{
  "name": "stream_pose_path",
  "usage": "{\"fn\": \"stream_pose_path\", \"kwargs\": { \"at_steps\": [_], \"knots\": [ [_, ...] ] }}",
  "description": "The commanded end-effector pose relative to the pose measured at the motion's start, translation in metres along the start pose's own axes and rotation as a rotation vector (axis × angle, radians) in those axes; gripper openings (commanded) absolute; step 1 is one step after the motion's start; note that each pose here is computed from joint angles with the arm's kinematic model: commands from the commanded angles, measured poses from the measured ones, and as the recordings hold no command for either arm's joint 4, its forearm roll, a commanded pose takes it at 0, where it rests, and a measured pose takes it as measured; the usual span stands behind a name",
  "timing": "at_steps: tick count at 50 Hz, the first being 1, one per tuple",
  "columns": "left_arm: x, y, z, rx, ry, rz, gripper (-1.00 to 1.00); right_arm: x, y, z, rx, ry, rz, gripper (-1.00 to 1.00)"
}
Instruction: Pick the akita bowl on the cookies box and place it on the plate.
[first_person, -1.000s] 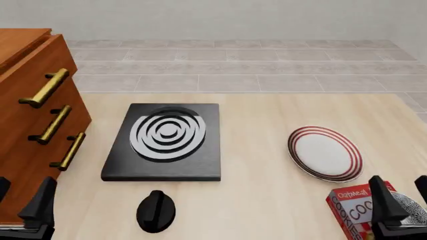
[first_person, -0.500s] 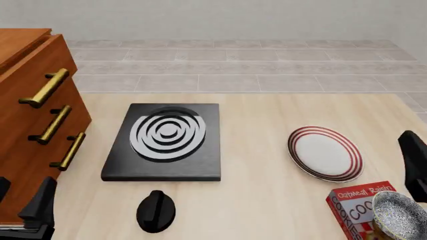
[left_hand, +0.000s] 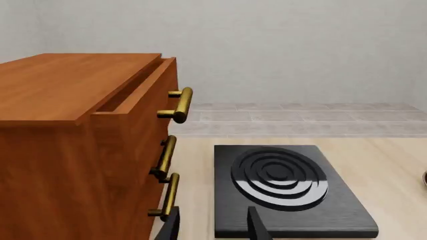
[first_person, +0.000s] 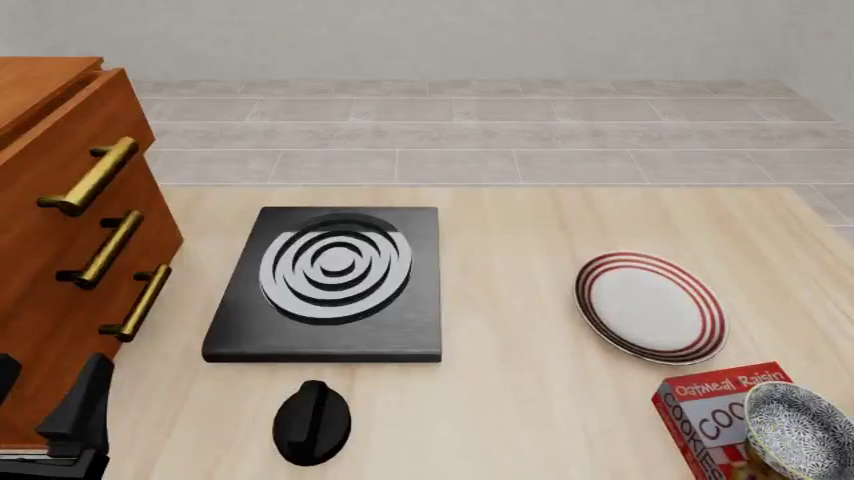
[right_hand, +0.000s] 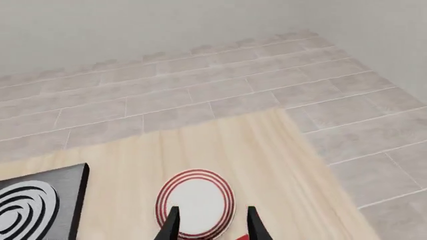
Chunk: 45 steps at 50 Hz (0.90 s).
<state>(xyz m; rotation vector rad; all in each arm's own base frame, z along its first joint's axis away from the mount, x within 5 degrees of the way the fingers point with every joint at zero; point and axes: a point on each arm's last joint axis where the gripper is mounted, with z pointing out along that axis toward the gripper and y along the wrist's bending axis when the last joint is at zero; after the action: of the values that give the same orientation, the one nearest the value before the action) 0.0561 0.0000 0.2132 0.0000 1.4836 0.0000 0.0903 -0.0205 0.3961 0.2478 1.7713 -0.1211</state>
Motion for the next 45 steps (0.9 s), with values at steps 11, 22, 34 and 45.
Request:
{"fn": "stream_pose_path", "kwargs": {
  "at_steps": [11,22,34,45],
  "knots": [
    [0.000,0.000,0.000,0.000,0.000,0.000,1.00,0.017,-0.018,0.039,0.149,0.316,0.109,1.00],
    [0.000,0.000,0.000,0.000,0.000,0.000,1.00,0.032,-0.041,0.055,0.281,0.366,0.148,1.00],
    [0.000,0.000,0.000,0.000,0.000,0.000,1.00,0.048,-0.064,0.062,0.403,0.410,0.220,1.00],
    [0.000,0.000,0.000,0.000,0.000,0.000,1.00,0.069,-0.079,0.069,0.473,0.446,0.272,1.00]
  ]
}}
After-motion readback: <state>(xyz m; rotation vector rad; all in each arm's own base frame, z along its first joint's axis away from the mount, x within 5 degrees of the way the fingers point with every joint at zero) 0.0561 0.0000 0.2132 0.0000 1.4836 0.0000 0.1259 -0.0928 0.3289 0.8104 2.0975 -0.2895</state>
